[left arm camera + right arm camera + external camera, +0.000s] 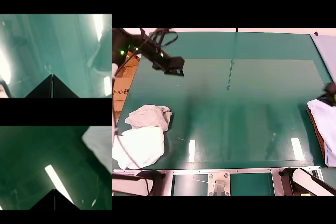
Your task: Fold the shirts.
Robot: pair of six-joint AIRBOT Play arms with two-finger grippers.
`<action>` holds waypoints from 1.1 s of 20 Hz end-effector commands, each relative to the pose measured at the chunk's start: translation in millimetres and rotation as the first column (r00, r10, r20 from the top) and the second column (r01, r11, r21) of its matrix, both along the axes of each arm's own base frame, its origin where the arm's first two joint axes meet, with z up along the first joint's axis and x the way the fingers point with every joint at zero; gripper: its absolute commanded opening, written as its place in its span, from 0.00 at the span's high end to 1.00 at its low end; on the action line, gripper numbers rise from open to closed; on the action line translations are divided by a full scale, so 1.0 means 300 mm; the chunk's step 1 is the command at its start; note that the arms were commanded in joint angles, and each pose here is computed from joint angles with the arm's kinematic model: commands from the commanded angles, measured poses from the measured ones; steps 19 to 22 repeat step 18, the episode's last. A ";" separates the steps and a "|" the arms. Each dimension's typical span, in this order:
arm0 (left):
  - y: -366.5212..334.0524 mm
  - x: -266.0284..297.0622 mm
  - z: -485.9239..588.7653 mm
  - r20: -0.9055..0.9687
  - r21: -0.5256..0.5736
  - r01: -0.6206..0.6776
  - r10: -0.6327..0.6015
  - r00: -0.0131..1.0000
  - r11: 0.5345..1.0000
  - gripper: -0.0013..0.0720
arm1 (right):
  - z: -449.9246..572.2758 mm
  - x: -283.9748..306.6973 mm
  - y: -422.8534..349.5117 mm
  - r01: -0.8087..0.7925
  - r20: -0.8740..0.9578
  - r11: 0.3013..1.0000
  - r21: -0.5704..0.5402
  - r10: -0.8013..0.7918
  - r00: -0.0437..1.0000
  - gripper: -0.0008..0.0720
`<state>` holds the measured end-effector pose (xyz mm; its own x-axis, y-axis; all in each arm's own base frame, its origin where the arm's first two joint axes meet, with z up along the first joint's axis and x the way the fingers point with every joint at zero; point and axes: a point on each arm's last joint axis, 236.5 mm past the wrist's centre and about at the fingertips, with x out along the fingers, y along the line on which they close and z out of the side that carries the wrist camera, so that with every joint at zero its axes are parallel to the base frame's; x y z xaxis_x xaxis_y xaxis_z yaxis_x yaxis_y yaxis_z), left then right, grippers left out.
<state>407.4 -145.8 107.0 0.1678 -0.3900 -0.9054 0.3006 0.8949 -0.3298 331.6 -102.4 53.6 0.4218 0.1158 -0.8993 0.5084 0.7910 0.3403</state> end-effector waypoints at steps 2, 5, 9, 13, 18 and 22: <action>0.018 -0.281 -0.139 -0.118 0.013 -0.055 0.057 0.991 0.998 0.95 | -0.173 -0.066 0.366 -0.353 -0.142 0.936 0.006 0.350 0.926 0.95; 0.067 -0.420 -0.221 -0.124 0.041 -0.106 0.111 0.986 0.993 0.95 | -0.208 -0.081 0.505 -0.468 -0.140 0.884 0.003 0.464 0.875 0.95; 0.101 -0.440 -0.250 -0.111 0.078 -0.113 0.122 0.986 0.990 0.95 | -0.196 -0.059 0.594 -0.528 -0.095 0.849 -0.016 0.524 0.846 0.95; 0.097 -0.431 -0.248 -0.101 0.072 -0.118 0.125 0.987 0.990 0.95 | -0.195 -0.061 0.603 -0.534 -0.094 0.845 -0.014 0.531 0.842 0.95; 0.097 -0.426 -0.247 -0.096 0.070 -0.124 0.130 0.987 0.990 0.95 | -0.195 -0.061 0.603 -0.534 -0.094 0.845 -0.014 0.531 0.842 0.95; 0.097 -0.426 -0.247 -0.096 0.070 -0.124 0.130 0.987 0.990 0.95 | -0.195 -0.061 0.603 -0.534 -0.094 0.845 -0.014 0.531 0.842 0.95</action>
